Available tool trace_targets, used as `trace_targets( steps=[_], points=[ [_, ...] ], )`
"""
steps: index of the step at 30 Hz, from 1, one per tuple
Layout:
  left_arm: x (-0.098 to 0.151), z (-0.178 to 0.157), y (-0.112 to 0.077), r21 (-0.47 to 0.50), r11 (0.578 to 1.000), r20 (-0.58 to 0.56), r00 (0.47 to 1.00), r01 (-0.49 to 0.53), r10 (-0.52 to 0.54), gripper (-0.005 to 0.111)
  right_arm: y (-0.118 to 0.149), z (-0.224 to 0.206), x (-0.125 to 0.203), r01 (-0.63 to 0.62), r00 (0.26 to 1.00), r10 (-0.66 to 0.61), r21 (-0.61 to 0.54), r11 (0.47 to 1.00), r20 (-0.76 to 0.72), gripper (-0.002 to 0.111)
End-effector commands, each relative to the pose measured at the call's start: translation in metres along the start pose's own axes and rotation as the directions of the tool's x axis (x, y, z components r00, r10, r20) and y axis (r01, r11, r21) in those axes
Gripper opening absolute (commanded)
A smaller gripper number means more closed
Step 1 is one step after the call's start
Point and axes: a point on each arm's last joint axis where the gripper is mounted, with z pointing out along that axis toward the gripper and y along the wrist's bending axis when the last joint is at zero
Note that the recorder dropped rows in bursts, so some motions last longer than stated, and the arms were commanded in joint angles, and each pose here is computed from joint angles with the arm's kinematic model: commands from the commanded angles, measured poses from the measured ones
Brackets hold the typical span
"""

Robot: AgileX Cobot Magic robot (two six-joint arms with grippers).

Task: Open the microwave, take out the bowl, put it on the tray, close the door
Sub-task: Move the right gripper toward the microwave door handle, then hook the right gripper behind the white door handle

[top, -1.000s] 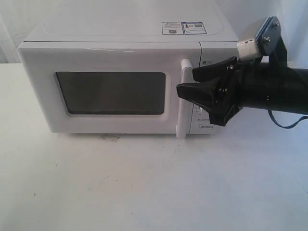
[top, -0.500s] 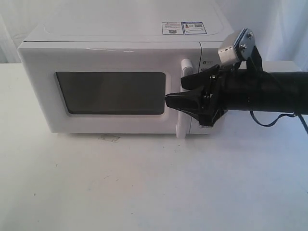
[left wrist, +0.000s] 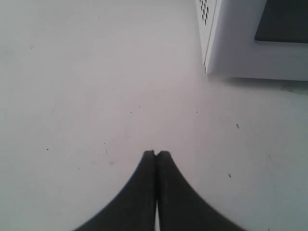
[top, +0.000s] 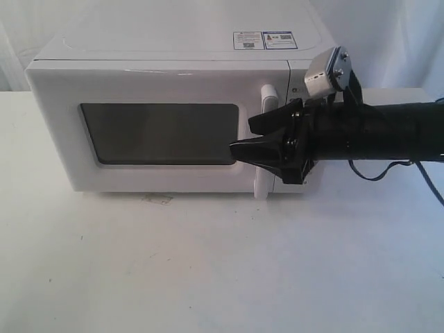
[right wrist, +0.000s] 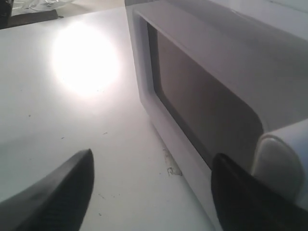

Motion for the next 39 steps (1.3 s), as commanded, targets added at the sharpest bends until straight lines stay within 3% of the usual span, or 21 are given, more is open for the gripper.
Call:
trace_targets(
  steps=[1, 12, 15, 17, 20, 32, 39],
  points=[
    [0.001, 0.0, 0.0, -0.005, 1.0, -0.001, 1.0, 0.001, -0.001, 0.0, -0.021, 0.003, -0.002, -0.03, 0.999, 0.028, 0.104, 0.994, 0.019, 0.061],
    [0.001, 0.0, 0.0, -0.005, 1.0, -0.001, 1.0, 0.001, -0.001, 0.0, -0.025, 0.009, 0.002, -0.044, 0.999, 0.042, 0.062, 0.997, 0.033, 0.047],
    [0.001, 0.0, 0.0, -0.005, 1.0, -0.001, 1.0, 0.001, -0.001, 0.0, -0.023, 0.009, 0.005, -0.025, 1.0, 0.025, 0.046, 0.999, 0.005, 0.049],
    [0.001, 0.0, 0.0, -0.005, 1.0, -0.001, 1.0, 0.001, -0.001, 0.0, -0.02, 0.008, 0.006, 0.021, 0.999, -0.02, 0.019, 1.0, -0.039, 0.056],
    [0.001, 0.0, 0.0, -0.005, 1.0, -0.001, 1.0, 0.001, -0.001, 0.0, -0.011, 0.005, 0.01, 0.098, 0.989, -0.105, -0.069, 0.993, -0.106, 0.062],
    [0.001, 0.0, 0.0, -0.005, 1.0, -0.001, 1.0, 0.001, -0.001, 0.0, 0.008, -0.007, 0.002, 0.211, 0.96, -0.237, -0.17, 0.963, -0.151, 0.06],
    [0.001, 0.0, 0.0, -0.005, 1.0, -0.001, 1.0, 0.001, -0.001, 0.0, 0.015, -0.017, -0.005, 0.202, 0.961, -0.216, -0.098, 0.975, -0.175, 0.056]
  ],
)
